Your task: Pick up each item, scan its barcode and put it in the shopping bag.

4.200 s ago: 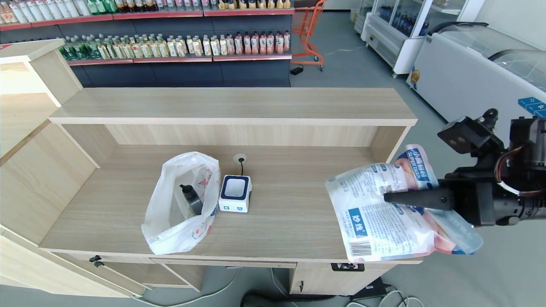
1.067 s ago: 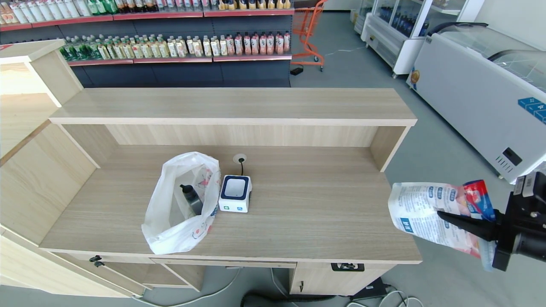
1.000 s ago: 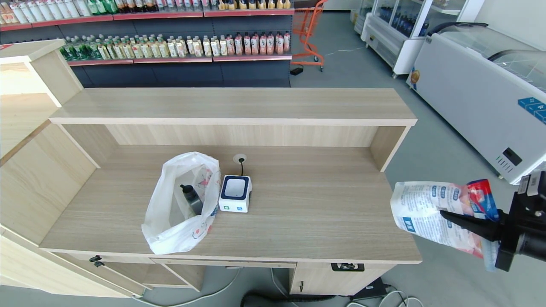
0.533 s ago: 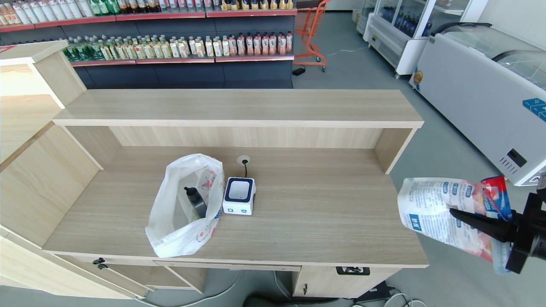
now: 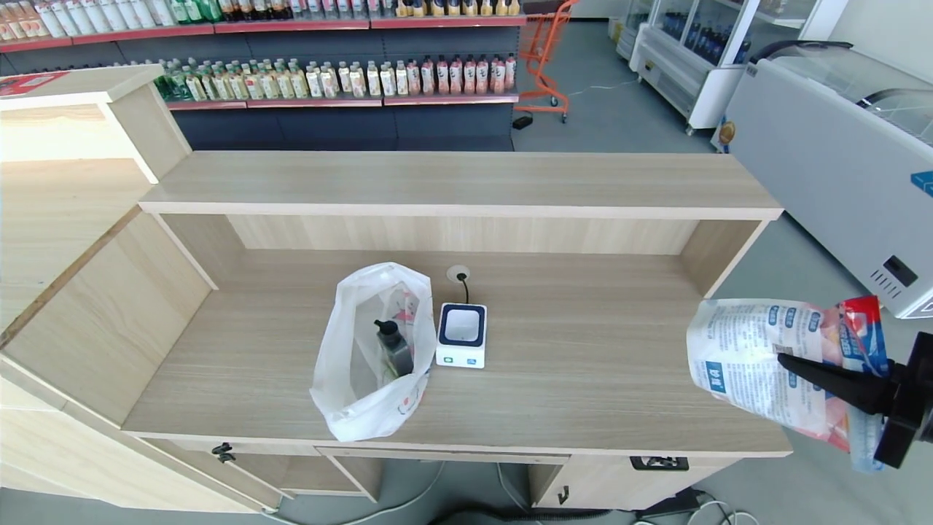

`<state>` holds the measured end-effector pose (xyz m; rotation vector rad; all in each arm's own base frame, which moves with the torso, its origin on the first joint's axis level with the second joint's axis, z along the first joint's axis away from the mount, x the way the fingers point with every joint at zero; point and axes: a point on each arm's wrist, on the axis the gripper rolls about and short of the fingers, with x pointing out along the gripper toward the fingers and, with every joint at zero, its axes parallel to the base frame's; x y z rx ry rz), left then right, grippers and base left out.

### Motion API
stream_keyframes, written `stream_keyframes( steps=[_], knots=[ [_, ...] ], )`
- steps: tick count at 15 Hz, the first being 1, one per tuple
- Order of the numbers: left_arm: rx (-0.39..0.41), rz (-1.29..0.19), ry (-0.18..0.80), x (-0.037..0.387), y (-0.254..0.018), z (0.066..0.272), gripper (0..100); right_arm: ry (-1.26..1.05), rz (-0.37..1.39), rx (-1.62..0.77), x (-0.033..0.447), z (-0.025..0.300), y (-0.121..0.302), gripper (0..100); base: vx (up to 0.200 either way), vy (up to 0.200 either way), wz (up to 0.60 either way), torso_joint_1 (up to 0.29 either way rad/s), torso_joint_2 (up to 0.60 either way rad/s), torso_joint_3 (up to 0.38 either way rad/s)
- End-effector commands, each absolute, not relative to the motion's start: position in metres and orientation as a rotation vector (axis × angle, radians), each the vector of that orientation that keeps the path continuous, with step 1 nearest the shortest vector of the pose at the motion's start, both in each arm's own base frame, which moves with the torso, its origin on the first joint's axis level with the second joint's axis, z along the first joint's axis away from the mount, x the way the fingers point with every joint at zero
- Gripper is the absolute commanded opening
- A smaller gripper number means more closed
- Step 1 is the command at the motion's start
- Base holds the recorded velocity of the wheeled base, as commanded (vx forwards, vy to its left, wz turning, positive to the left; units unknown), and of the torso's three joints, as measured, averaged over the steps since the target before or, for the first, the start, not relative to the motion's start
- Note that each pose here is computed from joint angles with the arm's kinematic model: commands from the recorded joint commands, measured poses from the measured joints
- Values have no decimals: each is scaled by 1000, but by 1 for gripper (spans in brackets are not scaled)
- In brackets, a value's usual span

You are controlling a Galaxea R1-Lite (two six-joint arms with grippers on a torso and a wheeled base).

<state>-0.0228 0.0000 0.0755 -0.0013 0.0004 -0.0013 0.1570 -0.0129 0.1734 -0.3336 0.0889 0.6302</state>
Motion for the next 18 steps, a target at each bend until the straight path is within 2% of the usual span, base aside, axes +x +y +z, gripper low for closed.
stream_keyframes(
  steps=[1, 3, 8, 13, 17, 18],
  knots=[
    [-2, 0, 0, -23, 0, 75, 100, 92, 623, -330, 157, 173, -14, 0, 0, 200, 0, -2, 2, 2],
    [0, -2, 0, -23, 0, 75, 100, 100, 620, -305, 156, 173, -14, 0, 0, 200, 0, 2, 2, 5],
    [2, -2, 0, -23, 0, 75, 100, 126, 622, -284, 157, 167, -14, 0, 0, 0, 0, 0, 0, 0],
    [0, -2, 0, -23, 0, 75, 100, 247, 617, -93, 156, 164, -14, 0, 200, 200, 0, 0, -1, 1],
    [-2, -2, 0, -23, 0, 75, 100, 303, 629, -46, 169, 156, -15, 0, 200, 200, 0, 4, 5, 4],
    [-2, -2, 0, -23, 0, 75, 100, 321, 643, -41, 177, 154, -14, 0, 0, 0, 0, 0, 0, 0]
  ],
)
